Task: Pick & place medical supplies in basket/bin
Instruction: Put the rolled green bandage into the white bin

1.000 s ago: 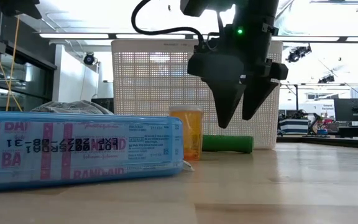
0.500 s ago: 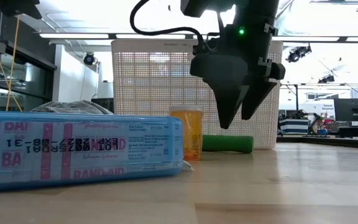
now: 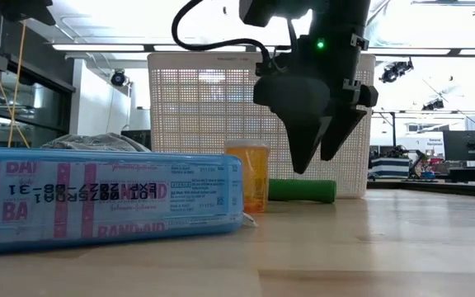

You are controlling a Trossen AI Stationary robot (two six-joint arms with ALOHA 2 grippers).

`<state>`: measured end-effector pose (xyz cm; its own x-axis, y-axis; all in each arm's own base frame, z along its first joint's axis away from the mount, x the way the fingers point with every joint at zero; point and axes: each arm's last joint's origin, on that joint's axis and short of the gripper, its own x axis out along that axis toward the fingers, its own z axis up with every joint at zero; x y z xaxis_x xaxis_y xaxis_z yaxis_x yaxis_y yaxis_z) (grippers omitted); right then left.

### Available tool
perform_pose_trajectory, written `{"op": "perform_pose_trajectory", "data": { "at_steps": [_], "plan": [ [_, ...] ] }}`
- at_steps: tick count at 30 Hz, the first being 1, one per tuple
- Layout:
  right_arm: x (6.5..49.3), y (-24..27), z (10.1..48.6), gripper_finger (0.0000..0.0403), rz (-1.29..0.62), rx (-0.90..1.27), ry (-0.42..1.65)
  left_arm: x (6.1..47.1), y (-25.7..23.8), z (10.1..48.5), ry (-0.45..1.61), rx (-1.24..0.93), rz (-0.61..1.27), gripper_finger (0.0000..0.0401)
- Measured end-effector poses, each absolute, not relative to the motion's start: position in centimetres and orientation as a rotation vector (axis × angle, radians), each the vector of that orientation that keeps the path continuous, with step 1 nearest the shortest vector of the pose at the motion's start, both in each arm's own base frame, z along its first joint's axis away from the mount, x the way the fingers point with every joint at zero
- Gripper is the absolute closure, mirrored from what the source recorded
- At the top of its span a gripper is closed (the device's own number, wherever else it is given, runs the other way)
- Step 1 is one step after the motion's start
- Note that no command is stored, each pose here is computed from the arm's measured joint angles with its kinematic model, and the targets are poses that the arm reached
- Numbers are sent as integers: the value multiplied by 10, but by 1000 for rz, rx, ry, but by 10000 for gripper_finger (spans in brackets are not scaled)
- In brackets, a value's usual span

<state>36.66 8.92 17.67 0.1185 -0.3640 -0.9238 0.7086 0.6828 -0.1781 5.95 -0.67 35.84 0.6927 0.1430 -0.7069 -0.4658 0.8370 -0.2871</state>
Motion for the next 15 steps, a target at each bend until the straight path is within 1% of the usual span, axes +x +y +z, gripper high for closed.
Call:
{"op": "perform_pose_trajectory", "data": {
  "at_steps": [15],
  "plan": [
    [370, 75, 176, 108, -846, 342, 1202, 59, -7, 358, 734, -476, 352, 190]
  ]
}}
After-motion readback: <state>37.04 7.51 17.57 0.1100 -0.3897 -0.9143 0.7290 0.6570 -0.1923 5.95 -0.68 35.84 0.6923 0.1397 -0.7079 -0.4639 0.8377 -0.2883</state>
